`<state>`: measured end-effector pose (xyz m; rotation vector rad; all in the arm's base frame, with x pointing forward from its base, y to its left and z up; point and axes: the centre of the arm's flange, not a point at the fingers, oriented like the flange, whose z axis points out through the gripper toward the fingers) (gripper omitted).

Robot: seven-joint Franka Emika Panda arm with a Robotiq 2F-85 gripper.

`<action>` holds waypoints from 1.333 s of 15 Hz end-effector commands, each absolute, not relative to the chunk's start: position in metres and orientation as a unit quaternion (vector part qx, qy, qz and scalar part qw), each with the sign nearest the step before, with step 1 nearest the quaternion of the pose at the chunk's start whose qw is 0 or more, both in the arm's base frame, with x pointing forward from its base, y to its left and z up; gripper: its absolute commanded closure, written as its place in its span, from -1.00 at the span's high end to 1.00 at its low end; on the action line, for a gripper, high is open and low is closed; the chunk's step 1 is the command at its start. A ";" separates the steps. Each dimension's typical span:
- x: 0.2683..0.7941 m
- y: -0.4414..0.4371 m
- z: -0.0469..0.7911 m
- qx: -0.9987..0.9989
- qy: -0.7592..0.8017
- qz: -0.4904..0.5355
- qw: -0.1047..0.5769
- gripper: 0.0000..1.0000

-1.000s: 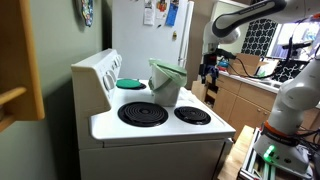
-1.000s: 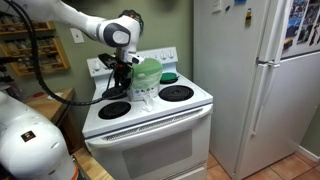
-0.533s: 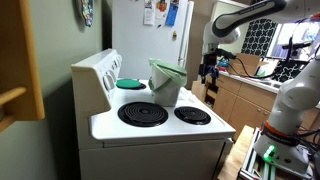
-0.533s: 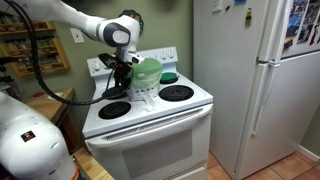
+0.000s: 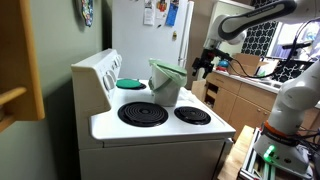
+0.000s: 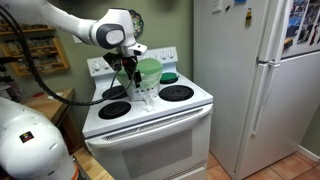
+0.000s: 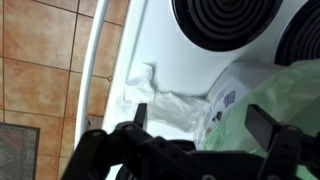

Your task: Open the lid on the bin

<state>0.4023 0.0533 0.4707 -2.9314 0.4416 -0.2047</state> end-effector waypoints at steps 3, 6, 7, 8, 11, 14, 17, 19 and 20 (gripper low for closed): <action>0.377 0.034 0.469 -0.947 0.204 -0.180 0.174 1.00; 0.374 0.024 0.469 -0.928 0.223 -0.200 0.222 1.00; 0.377 0.021 0.465 -0.925 0.225 -0.186 0.245 1.00; 0.379 0.020 0.463 -0.920 0.228 -0.181 0.262 1.00; 0.382 0.013 0.463 -0.913 0.208 -0.177 0.304 1.00; 0.389 0.002 0.461 -0.912 0.165 -0.191 0.323 1.00; 0.386 0.006 0.469 -0.914 0.187 -0.195 0.303 1.00; 0.386 0.009 0.470 -0.915 0.185 -0.196 0.301 1.00; 0.387 0.009 0.470 -0.915 0.184 -0.196 0.300 1.00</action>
